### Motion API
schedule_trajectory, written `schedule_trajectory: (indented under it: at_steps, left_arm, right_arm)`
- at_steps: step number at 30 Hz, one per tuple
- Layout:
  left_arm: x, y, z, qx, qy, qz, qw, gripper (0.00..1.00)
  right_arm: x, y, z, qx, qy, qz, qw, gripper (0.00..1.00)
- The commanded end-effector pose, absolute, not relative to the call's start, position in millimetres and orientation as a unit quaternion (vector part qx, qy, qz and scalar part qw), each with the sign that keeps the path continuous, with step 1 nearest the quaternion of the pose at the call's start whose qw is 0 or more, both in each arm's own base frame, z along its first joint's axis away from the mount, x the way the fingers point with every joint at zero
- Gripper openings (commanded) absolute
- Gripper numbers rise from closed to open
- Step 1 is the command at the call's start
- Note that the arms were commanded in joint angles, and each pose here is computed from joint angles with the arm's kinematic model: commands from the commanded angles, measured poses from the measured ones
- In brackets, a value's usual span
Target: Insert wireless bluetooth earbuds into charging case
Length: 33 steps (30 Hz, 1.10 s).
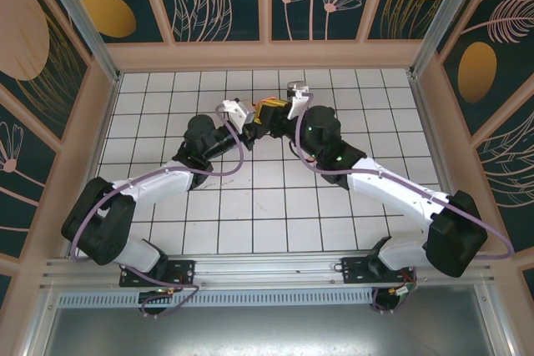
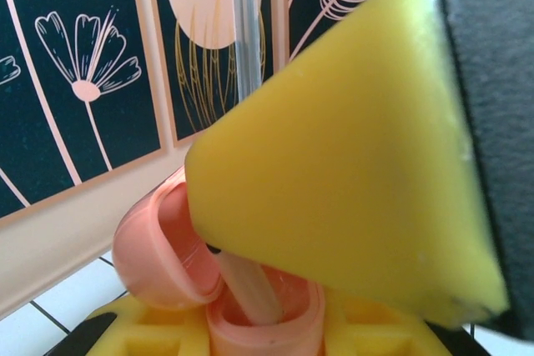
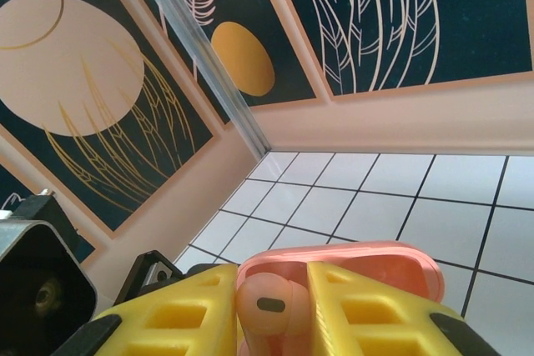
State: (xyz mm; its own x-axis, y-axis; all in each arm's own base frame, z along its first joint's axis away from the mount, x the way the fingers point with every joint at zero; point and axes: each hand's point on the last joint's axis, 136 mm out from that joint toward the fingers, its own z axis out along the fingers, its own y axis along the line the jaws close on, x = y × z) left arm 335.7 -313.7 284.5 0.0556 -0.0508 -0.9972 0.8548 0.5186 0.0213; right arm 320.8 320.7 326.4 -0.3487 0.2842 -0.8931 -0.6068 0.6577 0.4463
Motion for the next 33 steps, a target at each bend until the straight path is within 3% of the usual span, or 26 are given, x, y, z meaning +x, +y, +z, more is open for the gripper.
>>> schedule_trajectory:
  at_steps: [1,15,33]
  left_arm:
    - [322,-310,348,0.341,0.516,-0.366,0.695,0.0]
    - [319,-309,350,0.341,0.515,-0.367,0.695,0.0]
    - [318,-308,353,0.341,0.512,-0.368,0.697,0.0]
  right_arm:
    - [320,325,294,-0.124,0.753,0.368,0.532,0.27]
    - [326,323,294,-0.106,0.763,0.353,0.531,0.44]
    - [331,324,303,-0.065,0.775,0.377,0.502,0.57]
